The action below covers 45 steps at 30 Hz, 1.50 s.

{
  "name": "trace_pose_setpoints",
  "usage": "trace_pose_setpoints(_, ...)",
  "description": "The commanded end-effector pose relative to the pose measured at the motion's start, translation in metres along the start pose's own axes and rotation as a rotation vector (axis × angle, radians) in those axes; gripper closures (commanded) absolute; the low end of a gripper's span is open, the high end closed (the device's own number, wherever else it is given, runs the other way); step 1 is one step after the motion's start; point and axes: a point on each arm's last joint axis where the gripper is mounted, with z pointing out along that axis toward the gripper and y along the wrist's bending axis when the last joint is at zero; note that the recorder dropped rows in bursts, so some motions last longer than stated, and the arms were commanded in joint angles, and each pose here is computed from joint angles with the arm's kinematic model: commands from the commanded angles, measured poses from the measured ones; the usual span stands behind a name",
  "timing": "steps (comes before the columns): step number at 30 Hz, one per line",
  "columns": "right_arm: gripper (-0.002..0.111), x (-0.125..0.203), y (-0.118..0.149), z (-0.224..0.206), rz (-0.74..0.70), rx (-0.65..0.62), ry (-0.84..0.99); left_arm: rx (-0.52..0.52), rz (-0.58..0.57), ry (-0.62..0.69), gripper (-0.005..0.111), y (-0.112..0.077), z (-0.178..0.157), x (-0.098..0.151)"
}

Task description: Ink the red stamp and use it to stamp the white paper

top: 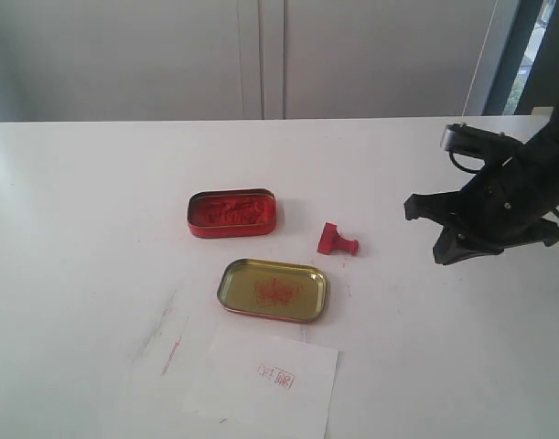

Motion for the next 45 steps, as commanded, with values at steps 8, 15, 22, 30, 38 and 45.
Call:
trace_pose_setpoints(8,0.108,0.028,0.001,-0.038,-0.043,0.053,-0.081,0.0,-0.007,0.012,0.107,0.0,0.001,0.003)
trace_pose_setpoints(15,0.108,0.046,-0.003,-0.058,-0.088,0.125,-0.128,0.0,-0.007,0.012,0.107,0.0,0.001,0.003)
trace_pose_setpoints(22,0.108,0.067,0.002,-0.086,-0.115,0.127,-0.22,0.0,-0.007,0.012,0.107,0.0,0.001,0.003)
trace_pose_setpoints(30,0.108,0.096,0.001,-0.115,-0.085,0.174,-0.363,0.0,-0.007,0.012,0.107,0.0,0.001,0.003)
trace_pose_setpoints(38,0.108,0.122,0.002,-0.14,-0.093,0.201,-0.445,0.0,-0.007,0.012,0.107,0.0,0.001,0.003)
trace_pose_setpoints(45,0.108,0.132,0.004,-0.155,-0.062,0.183,-0.521,0.0,-0.007,0.012,0.107,0.0,0.001,0.003)
